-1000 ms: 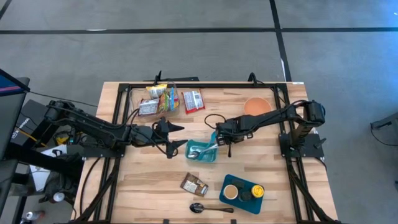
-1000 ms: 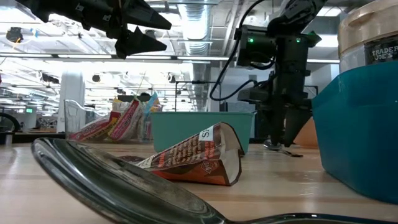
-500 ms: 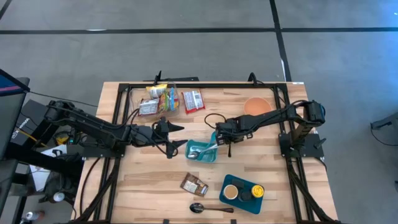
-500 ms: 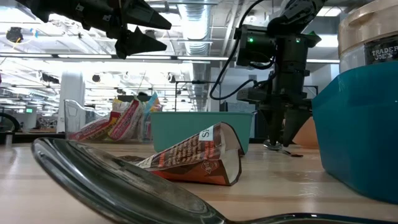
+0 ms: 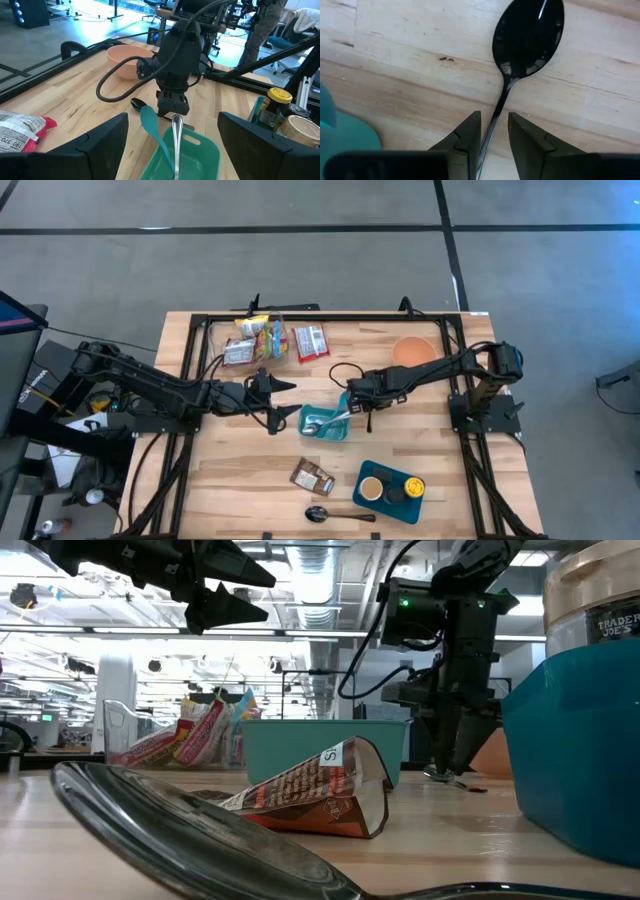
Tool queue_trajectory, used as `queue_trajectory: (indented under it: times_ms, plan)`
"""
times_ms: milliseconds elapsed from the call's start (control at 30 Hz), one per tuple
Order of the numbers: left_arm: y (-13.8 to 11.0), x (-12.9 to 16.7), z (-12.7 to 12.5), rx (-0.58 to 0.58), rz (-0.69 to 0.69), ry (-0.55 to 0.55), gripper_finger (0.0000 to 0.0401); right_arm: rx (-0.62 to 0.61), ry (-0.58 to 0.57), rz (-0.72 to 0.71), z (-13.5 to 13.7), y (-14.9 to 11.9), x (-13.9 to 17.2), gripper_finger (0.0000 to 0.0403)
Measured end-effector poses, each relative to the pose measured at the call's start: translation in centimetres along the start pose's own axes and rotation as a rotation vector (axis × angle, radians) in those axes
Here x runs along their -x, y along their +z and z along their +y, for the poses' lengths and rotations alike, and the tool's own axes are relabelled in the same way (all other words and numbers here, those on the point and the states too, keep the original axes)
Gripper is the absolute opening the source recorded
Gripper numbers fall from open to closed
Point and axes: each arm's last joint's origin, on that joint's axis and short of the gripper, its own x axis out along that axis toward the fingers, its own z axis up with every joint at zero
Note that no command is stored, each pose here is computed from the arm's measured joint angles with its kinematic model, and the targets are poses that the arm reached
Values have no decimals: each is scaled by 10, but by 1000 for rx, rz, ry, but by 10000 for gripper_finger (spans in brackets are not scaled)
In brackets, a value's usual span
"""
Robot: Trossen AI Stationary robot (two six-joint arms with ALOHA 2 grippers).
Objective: Pick & Place Food Item
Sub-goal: Put the top black tablespoon into the green bin
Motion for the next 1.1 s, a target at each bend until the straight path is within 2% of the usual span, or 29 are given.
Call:
queue_trajectory:
  times_ms: [1100]
  plan:
    - [0, 0, 0, 1, -1, 0, 301, -41, -6, -43, -3, -3, -5, 91]
